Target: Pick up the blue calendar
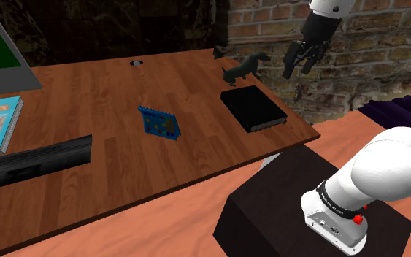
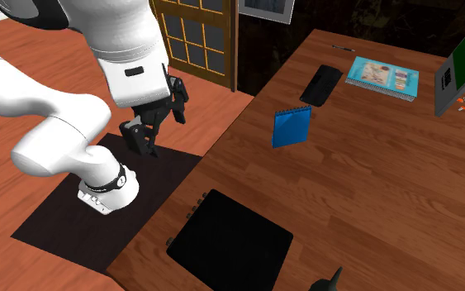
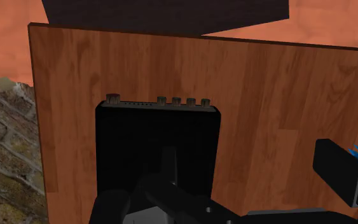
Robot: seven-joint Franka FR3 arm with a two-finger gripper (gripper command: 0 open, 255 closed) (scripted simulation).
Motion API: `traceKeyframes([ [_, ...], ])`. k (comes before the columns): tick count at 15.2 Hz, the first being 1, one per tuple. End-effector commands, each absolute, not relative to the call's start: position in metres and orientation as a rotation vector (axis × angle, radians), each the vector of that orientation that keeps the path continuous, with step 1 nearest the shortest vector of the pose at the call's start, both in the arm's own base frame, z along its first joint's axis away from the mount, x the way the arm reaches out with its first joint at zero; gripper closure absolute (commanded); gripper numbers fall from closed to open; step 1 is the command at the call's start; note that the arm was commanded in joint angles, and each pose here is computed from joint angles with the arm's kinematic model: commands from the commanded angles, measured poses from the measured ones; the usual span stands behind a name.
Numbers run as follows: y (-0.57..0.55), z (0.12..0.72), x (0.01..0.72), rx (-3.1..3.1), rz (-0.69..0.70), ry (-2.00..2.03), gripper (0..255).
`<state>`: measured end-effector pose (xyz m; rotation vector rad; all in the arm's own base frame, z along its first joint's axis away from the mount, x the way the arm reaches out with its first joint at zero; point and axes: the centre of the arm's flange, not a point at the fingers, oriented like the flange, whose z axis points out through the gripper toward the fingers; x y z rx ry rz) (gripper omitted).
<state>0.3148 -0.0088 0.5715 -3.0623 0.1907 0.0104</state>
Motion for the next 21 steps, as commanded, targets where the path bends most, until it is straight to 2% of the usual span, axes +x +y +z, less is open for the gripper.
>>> traceKeyframes([
  [1,-0.009,0.571,0.315,-3.062,0.010,0.191,0],
  [21,0.191,0.496,0.479,-3.145,-0.064,-0.462,0],
])
